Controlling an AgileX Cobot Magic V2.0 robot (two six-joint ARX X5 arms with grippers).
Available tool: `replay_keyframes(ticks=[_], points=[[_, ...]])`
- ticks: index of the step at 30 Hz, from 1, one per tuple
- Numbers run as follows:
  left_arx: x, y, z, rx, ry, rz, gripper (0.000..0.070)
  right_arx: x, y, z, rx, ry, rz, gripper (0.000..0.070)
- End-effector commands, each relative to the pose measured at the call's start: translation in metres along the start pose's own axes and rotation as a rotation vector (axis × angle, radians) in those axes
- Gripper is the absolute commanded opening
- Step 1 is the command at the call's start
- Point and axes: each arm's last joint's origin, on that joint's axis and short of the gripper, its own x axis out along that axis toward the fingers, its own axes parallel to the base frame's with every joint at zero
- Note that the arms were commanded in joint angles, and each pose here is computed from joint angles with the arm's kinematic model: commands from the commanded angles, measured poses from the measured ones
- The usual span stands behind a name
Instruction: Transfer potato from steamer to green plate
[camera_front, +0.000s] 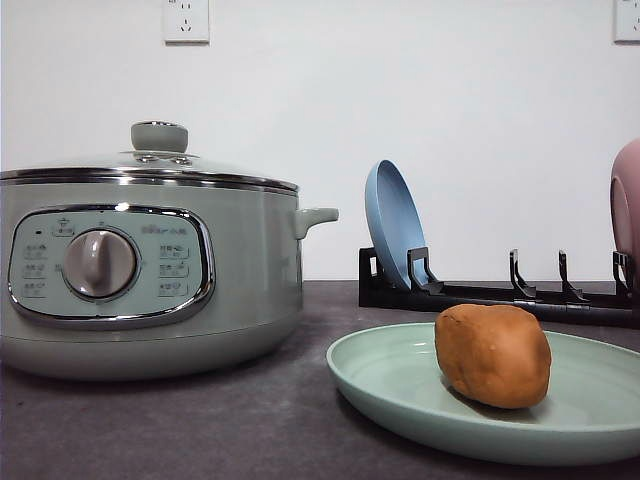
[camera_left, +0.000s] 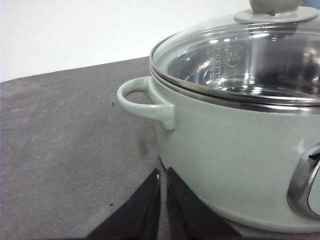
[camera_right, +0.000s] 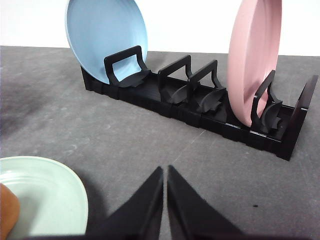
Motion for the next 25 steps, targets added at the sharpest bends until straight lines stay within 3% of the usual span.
replay_keyframes(ticks=[1,25], points=[[0.0012,-0.0006,-0.0066,-0.01,0.033,-0.002,0.0015,0.0002,-0.0003,-0.0012,-0.002,0.001,-0.003,0.0],[0.0012,-0.0006,-0.0066,-0.009,0.032,-0.002,0.0015,0.0002,-0.0003,-0.0013,-0.002,0.001,-0.003,0.0]])
